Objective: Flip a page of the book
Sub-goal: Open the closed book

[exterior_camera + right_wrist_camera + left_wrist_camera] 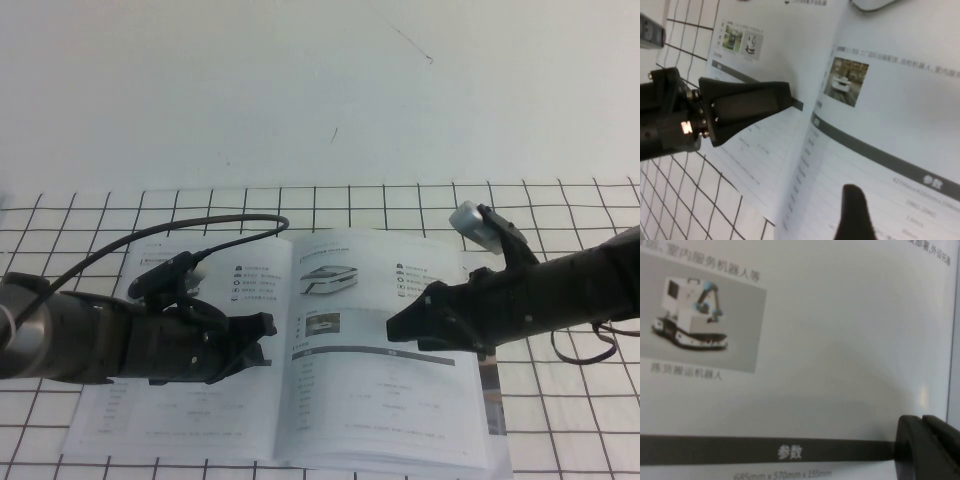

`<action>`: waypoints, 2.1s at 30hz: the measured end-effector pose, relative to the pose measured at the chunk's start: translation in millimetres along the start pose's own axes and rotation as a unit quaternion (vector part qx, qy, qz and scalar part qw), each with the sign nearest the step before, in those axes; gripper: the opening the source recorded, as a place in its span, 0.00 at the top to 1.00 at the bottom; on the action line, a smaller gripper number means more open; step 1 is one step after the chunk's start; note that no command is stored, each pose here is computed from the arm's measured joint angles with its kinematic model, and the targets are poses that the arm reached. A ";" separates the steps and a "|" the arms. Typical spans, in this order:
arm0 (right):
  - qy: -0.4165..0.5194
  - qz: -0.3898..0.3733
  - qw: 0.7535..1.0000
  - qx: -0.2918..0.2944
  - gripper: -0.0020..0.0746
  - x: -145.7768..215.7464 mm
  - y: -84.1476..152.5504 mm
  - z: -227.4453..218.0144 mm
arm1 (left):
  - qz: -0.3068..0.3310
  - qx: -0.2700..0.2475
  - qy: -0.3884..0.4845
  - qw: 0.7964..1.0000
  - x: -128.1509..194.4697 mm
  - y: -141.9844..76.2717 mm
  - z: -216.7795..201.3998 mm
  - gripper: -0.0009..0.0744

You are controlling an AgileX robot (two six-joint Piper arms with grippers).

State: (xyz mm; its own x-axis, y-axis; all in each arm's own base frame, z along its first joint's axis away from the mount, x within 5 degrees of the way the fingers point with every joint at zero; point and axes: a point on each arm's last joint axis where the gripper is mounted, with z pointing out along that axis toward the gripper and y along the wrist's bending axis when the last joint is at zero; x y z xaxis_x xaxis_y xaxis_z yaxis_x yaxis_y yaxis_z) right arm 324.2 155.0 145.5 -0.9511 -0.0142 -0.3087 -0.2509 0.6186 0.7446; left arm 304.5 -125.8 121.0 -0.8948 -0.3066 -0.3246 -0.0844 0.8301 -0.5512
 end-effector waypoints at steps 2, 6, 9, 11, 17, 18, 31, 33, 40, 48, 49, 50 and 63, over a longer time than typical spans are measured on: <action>-0.002 -0.010 1.000 0.013 0.39 -2.1 1.9 -9.5 | 0.000 0.000 0.001 1.000 0.3 0.2 0.4 0.99; 0.004 -0.037 0.997 0.067 0.40 -3.1 5.0 -29.6 | 0.001 0.002 0.002 1.000 0.5 -0.1 0.4 0.99; 0.019 -0.022 0.996 0.089 0.40 -0.5 1.0 -31.8 | 0.003 0.002 0.002 1.000 0.3 -0.2 0.4 0.99; 0.027 -0.009 0.995 0.093 0.40 1.1 -3.9 -28.1 | 0.003 0.002 0.002 1.000 0.3 -0.2 0.4 0.99; 0.052 0.018 0.994 0.099 0.40 7.2 -19.7 -12.8 | 0.003 0.002 0.002 1.000 0.3 -0.2 0.4 0.99; 0.054 0.021 0.993 0.099 0.40 7.8 -21.2 -11.4 | 0.003 0.003 0.003 1.000 0.4 -0.4 0.4 0.99; 0.004 0.007 0.999 0.054 0.40 5.5 1.1 12.5 | 0.003 0.004 0.003 1.000 0.3 -0.5 1.0 0.99; -0.003 0.002 0.999 0.048 0.40 4.4 2.4 12.9 | 0.004 0.004 0.003 1.000 0.3 -0.5 1.0 0.99; -0.013 -0.029 0.997 0.067 0.40 -2.6 9.0 -12.7 | 0.009 0.004 0.004 1.000 0.4 -0.6 1.0 0.99; 0.043 -0.033 0.989 0.135 0.40 5.2 -6.1 -23.4 | 0.009 0.004 0.004 1.000 0.4 -0.6 1.0 0.99; 0.046 -0.028 0.990 0.134 0.40 5.9 -9.3 -20.0 | 0.009 0.006 0.005 1.000 0.5 -0.8 0.9 0.99; 0.048 -0.024 0.990 0.131 0.40 6.5 -12.0 -17.1 | 0.009 0.007 0.005 1.000 0.7 -1.0 0.9 0.99; 0.046 -0.001 0.995 0.086 0.40 9.1 -15.5 7.7 | 0.003 0.011 0.005 1.000 0.3 -1.3 0.9 0.99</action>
State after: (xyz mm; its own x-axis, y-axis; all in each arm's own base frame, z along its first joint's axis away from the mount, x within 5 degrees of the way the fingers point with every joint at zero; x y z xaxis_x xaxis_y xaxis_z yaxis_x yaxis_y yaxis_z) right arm 320.9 151.3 126.6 -0.9652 -0.0819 -0.2482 -0.2251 0.7433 0.6300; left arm 304.7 -127.4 121.0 -0.8993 -0.2975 -0.3206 -0.0702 0.8217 -0.5656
